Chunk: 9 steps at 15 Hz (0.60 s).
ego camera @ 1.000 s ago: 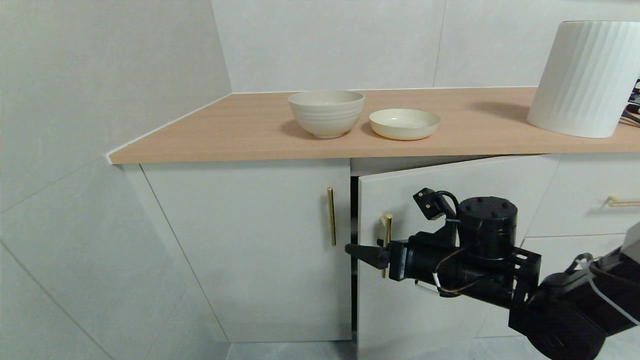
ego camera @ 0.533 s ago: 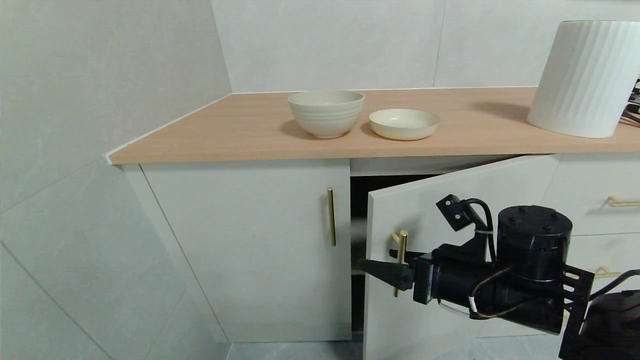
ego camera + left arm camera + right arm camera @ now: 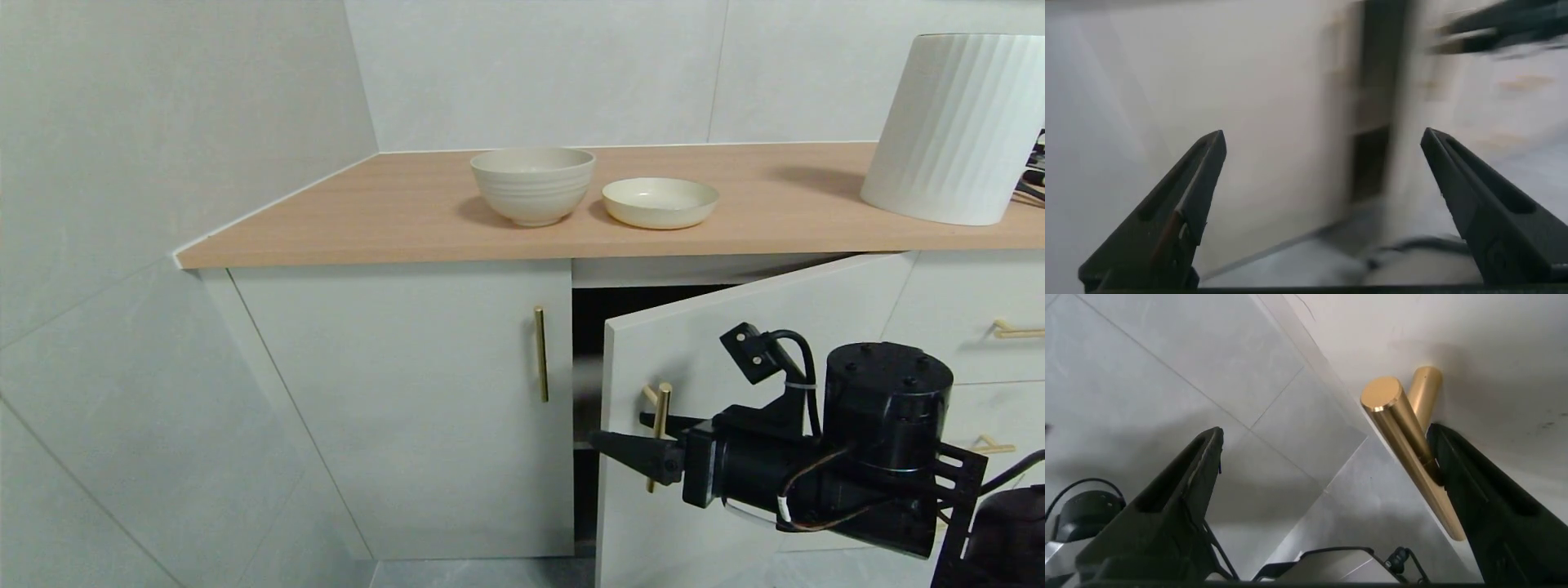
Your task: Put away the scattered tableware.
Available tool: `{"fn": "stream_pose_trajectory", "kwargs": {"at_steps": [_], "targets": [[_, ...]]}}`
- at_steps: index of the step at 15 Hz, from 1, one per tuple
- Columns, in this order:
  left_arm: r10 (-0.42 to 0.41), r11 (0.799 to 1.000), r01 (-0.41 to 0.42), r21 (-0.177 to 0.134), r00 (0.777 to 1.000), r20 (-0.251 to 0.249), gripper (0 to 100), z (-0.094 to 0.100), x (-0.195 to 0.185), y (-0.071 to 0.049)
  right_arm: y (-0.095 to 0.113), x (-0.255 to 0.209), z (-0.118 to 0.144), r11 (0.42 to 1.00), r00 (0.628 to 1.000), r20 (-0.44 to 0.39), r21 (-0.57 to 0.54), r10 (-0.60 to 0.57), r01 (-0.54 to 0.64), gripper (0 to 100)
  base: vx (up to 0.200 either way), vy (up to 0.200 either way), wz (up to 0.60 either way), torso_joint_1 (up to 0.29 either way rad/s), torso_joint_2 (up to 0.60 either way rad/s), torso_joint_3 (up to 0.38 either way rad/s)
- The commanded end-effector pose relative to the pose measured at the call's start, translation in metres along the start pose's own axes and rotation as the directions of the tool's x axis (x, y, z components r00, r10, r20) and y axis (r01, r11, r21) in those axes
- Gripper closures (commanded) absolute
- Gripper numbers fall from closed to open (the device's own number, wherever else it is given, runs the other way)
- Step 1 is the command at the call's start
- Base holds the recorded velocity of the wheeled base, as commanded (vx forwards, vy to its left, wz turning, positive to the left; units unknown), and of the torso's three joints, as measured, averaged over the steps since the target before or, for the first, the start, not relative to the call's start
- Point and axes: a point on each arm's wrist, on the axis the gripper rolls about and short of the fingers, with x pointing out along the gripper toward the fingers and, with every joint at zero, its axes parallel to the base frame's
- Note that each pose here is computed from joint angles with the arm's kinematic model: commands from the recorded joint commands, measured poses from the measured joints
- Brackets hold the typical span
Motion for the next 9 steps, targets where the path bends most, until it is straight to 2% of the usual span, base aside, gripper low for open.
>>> {"fn": "stream_pose_trajectory", "kwargs": {"at_steps": [1, 2, 3, 4, 5, 6, 7, 9], "targets": [[-0.159, 0.984, 0.145, -0.107, 0.977, -0.14, 0, 0.065, 0.046, 0.021, 0.001, -0.002, 0.0, 1.0, 1.0, 0.006, -0.003, 0.009, -0.009, 0, 0.0, 0.0, 0.0, 0.0, 0.0, 0.0], [-0.177, 0.978, 0.152, -0.141, 0.966, -0.188, 0, 0.083, 0.076, 0.036, 0.002, -0.002, 0.0, 1.0, 1.0, 0.013, -0.007, 0.014, -0.014, 0, 0.0, 0.0, 0.0, 0.0, 0.0, 0.0], [-0.22, 0.968, 0.186, -0.166, 0.951, -0.217, 0, 0.092, 0.107, 0.05, 0.003, -0.003, 0.0, 1.0, 1.0, 0.01, -0.008, 0.016, -0.016, 0, 0.0, 0.0, 0.0, 0.0, 0.0, 0.0], [-0.235, 0.964, 0.196, -0.178, 0.945, -0.229, 0, 0.091, 0.119, 0.054, 0.003, -0.003, 0.0, 1.0, 1.0, 0.01, -0.008, 0.016, -0.016, 0, 0.0, 0.0, 0.0, 0.0, 0.0, 0.0], [-0.275, 0.953, 0.226, -0.203, 0.926, -0.257, 0, 0.083, 0.154, 0.065, 0.004, -0.002, -0.001, 1.0, 1.0, 0.008, -0.009, 0.019, -0.019, 0, 0.0, 0.0, 0.0, 0.0, 0.0, 0.0], [-0.299, 0.944, 0.238, -0.23, 0.911, -0.285, 0, 0.073, 0.175, 0.071, 0.007, -0.002, -0.002, 0.999, 0.999, 0.006, -0.012, 0.031, -0.031, 0, 0.0, 0.0, 0.0, 0.0, 0.0, 0.0], [-0.324, 0.934, 0.247, -0.259, 0.891, -0.319, 0, 0.061, 0.192, 0.074, 0.008, -0.003, -0.001, 0.999, 0.999, 0.011, -0.016, 0.034, -0.034, 0, 0.0, 0.0, 0.0, 0.0, 0.0, 0.0], [-0.377, 0.914, 0.28, -0.293, 0.853, -0.362, 0, 0.043, 0.208, 0.069, 0.008, -0.003, -0.001, 0.999, 0.999, 0.009, -0.014, 0.035, -0.034, 0, 0.0, 0.0, 0.0, 0.0, 0.0, 0.0]]}}
